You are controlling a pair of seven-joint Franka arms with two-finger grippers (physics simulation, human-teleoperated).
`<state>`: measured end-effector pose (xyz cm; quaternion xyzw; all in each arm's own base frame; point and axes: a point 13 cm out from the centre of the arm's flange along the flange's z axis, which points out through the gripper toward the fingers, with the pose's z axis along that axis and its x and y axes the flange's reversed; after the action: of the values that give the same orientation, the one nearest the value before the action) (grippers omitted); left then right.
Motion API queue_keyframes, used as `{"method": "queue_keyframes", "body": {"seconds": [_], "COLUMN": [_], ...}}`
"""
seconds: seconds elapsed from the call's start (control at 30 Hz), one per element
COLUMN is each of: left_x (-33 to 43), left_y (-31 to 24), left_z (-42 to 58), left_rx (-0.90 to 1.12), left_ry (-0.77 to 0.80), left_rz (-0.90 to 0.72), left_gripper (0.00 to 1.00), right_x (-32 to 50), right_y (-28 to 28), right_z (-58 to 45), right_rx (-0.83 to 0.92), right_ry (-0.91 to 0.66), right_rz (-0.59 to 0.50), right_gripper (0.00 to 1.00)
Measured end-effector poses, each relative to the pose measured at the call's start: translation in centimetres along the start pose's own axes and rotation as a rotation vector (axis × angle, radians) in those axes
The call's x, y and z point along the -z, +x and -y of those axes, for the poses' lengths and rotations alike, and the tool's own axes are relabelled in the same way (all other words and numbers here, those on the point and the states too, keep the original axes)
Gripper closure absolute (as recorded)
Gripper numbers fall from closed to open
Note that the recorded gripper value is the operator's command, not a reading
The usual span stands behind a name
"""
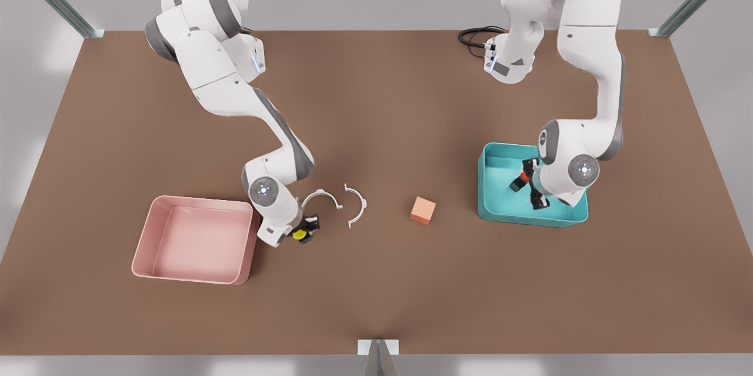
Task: Place the red button in the blue storage box with the left arm, and place the yellow button in the pink storage box with the right arm
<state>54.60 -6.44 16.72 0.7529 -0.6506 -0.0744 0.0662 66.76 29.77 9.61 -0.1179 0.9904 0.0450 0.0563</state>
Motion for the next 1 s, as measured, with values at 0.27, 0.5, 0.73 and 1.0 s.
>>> {"method": "queue_keyframes", "body": {"seconds": [0.27,0.5,0.73,1.0], "left_x": [30.4,30.7,30.0,29.6], "left_y": [1.8,0.8,-0.4,-1.1], "left_z": [1.8,-1.9,-3.4,-4.4], "left_rx": [-0.561,-1.030,-1.312,-1.525], "left_ry": [0.278,0.141,0.053,-0.003], "left_rz": [-0.033,0.086,0.094,0.078], "left_gripper": [0.00,0.00,0.00,0.00], "right_x": [9.2,10.1,7.4,15.6], "right_y": [-1.7,3.0,7.9,2.9], "right_z": [14.9,29.1,29.8,27.1], "right_rx": [-0.171,-0.303,-0.269,-0.202], "right_ry": [0.039,0.062,0.058,0.077], "right_rz": [0.029,-0.051,-0.158,-0.064], "right_gripper": [0.74,0.73,0.00,0.00]}}
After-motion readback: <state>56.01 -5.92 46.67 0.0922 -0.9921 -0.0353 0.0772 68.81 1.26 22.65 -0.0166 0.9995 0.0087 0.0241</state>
